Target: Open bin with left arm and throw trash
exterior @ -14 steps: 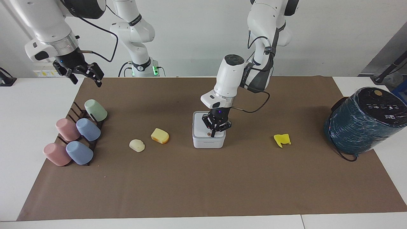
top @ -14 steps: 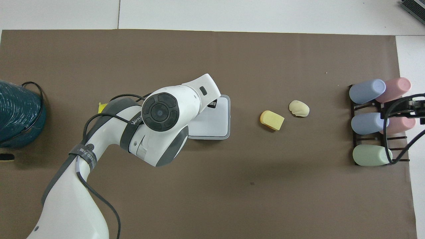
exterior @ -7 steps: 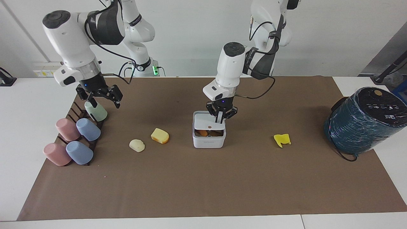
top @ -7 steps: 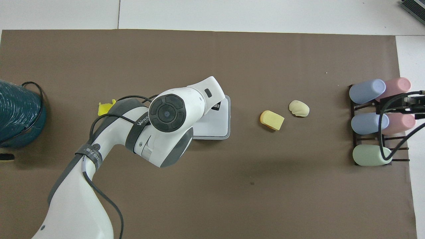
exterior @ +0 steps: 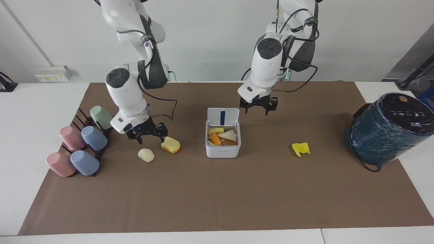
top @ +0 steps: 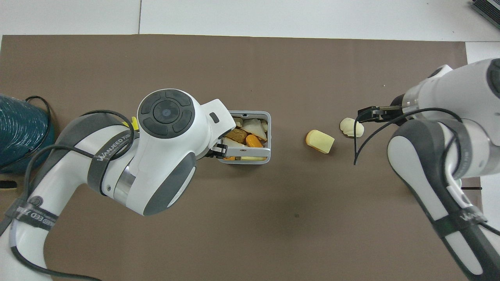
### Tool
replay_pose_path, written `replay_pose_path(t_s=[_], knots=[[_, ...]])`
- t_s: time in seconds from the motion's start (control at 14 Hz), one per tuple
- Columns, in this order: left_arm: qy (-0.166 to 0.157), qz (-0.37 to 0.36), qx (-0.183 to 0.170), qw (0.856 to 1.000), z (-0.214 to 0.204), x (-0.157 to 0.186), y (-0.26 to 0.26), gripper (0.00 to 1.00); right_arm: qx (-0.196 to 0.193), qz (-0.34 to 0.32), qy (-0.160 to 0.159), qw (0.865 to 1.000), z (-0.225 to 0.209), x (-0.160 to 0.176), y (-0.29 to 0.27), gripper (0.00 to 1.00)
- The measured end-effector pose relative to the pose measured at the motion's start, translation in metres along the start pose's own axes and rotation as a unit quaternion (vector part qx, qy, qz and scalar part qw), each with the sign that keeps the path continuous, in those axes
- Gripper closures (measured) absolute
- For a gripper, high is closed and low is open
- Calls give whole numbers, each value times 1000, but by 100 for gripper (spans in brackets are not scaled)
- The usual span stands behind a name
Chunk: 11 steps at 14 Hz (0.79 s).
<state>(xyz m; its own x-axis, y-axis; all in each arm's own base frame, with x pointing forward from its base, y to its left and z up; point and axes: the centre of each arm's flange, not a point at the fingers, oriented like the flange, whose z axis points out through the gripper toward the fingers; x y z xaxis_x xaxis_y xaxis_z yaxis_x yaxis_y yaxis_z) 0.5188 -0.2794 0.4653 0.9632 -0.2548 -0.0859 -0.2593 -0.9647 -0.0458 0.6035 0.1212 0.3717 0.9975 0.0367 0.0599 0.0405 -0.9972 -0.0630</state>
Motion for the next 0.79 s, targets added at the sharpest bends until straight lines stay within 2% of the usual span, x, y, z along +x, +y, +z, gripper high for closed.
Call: replay_pose_path(t_s=[0.07, 0.21, 0.29, 0.36, 0.57, 0.71, 0.79], knots=[[9, 0, -3, 1000, 5, 5, -17, 10, 0, -4, -5, 1000, 14, -3, -5, 0], [61, -14, -14, 998, 16, 20, -51, 8, -1, -9, -9, 1000, 36, -14, -10, 0], [90, -18, -18, 996, 28, 26, -72, 1, -2, -14, -15, 1000, 47, -22, -14, 0], [109, -20, -19, 994, 41, 28, -92, 0, -4, -17, -22, 1000, 57, -30, -17, 0], [136, -40, -16, 990, 68, 26, -147, 0, -7, -20, -38, 999, 73, -43, -17, 0], [144, -52, -14, 988, 83, 23, -168, 0, -8, -25, -44, 999, 77, -48, -23, 21], [148, -57, -14, 987, 94, 24, -175, 0, -7, -27, -44, 999, 78, -49, -26, 35]])
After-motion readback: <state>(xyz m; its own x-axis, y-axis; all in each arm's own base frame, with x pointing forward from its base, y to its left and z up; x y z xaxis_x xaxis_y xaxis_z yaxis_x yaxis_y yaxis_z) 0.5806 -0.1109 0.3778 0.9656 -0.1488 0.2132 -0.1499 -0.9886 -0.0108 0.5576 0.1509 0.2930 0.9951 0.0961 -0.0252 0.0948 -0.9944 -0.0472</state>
